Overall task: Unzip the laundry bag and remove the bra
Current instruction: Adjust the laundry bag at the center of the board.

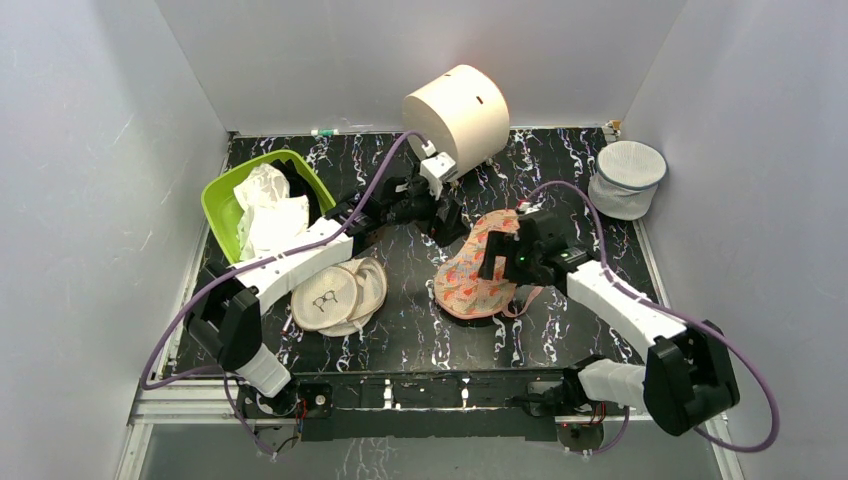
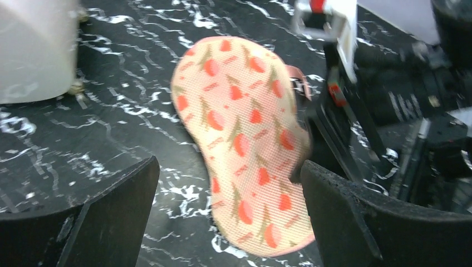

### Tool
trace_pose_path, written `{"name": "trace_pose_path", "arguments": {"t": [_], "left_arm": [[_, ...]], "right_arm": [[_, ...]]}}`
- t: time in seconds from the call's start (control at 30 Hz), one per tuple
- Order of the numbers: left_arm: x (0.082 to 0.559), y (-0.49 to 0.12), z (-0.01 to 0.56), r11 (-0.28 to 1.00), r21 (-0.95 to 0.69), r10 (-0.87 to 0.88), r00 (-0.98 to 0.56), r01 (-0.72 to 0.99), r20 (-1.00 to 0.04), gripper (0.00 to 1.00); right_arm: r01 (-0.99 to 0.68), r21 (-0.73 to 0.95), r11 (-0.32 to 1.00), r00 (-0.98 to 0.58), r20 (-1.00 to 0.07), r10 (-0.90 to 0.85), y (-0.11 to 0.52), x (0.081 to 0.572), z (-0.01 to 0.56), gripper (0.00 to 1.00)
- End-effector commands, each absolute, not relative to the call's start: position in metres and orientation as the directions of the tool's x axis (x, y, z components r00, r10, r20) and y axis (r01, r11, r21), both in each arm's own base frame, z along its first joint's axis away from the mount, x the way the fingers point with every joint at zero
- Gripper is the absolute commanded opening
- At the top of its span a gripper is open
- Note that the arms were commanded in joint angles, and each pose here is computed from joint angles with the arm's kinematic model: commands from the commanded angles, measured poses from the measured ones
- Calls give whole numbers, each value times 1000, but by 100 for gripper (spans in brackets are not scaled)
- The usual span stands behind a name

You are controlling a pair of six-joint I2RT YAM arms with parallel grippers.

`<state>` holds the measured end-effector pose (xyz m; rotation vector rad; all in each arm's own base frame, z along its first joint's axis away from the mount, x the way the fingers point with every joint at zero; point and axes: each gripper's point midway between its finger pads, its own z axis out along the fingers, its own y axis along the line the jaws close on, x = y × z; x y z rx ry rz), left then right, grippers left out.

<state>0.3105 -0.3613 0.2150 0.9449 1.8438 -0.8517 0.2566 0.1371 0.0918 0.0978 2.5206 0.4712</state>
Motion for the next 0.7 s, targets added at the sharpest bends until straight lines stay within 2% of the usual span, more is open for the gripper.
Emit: {"name": "trace_pose_path", "arguments": {"t": [0.0, 0.13, 0.27, 0.37, 0.47, 0.53, 0.57, 0.67], "left_arm": [[330, -336, 244, 591, -56, 229, -234, 805, -945, 98], [343, -304, 265, 707, 51, 200, -130, 706, -971, 98], [349, -276, 284, 798, 92, 171, -77, 596, -982, 98], [350, -266, 292, 826, 101, 158, -56, 555, -986, 98], [350, -263, 298, 832, 99, 149, -47, 546, -988, 98], [349, -266, 299, 824, 89, 143, -53, 560, -988, 98], [348, -273, 294, 806, 78, 144, -66, 587, -987, 98], [342, -294, 283, 735, 66, 157, -74, 675, -985, 98]], "right_arm": [[-219, 470, 855, -777, -615, 139, 203, 276, 136, 98], [-235, 527, 816, -825, -553, 119, 250, 265, 120, 96], [-210, 481, 851, -883, -468, 47, 270, 230, 84, 96], [-114, 425, 898, -908, -411, 79, 241, 213, 59, 97], [20, 339, 941, -891, -421, 170, 194, 209, 50, 98], [125, 336, 934, -830, -481, 284, 151, 228, 62, 98], [192, 283, 940, -750, -575, 327, 98, 273, 80, 98], [232, 180, 956, -745, -599, 294, 69, 311, 87, 98]]}}
